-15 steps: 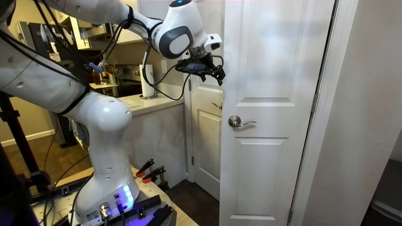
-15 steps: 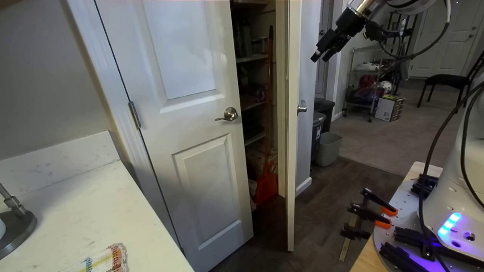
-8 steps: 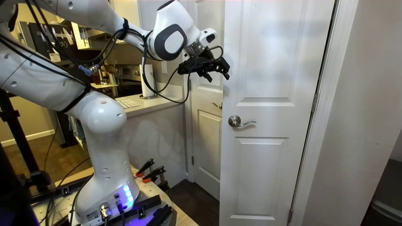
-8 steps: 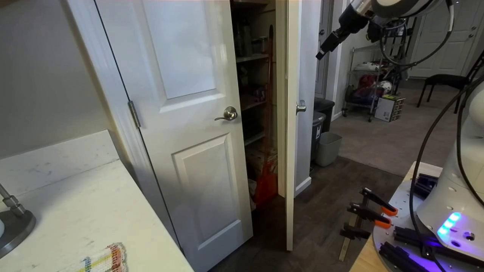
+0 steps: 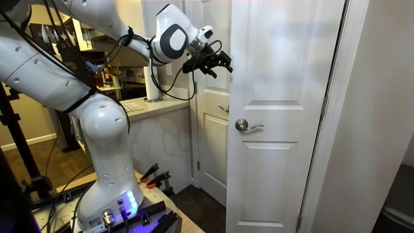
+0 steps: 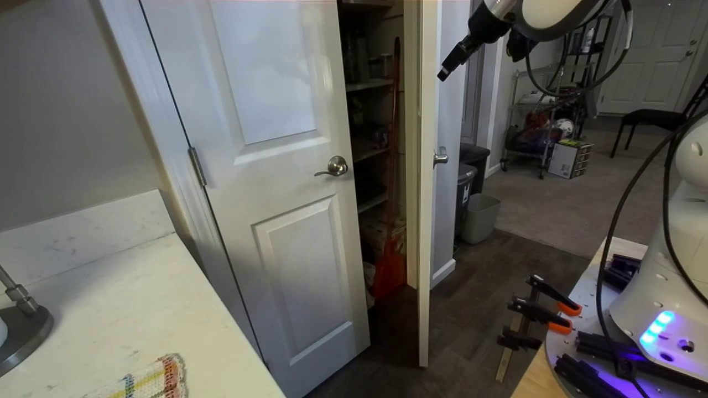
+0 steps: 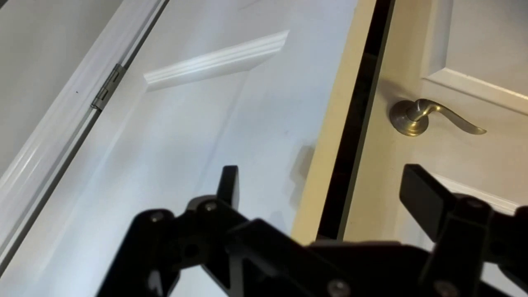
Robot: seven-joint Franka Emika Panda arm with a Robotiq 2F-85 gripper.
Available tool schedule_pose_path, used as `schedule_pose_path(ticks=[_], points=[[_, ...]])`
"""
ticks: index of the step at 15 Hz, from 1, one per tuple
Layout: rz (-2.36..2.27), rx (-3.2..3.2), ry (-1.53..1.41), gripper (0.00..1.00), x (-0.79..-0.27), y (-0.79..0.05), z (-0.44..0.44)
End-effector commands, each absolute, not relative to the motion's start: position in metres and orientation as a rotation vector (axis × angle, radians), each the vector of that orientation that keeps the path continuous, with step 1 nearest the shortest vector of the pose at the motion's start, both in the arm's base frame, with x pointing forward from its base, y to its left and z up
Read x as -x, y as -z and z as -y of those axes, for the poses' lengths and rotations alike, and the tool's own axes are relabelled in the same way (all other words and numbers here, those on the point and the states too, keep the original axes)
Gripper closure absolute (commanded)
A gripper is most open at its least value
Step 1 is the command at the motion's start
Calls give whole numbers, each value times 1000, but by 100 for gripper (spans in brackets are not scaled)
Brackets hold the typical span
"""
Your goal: Close the door on the right
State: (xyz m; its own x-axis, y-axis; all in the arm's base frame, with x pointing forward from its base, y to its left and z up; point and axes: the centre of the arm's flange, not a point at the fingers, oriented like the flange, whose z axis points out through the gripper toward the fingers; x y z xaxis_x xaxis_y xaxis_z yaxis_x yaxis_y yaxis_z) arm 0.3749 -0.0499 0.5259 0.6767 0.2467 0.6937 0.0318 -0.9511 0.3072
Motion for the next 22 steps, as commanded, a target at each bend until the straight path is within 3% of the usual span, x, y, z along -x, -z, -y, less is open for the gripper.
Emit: schedule_pose_path(ticks=[1, 22], points=[[-232, -2614, -1131, 0, -378, -521, 51], [-341, -2430, -1085, 0, -421, -526, 68]])
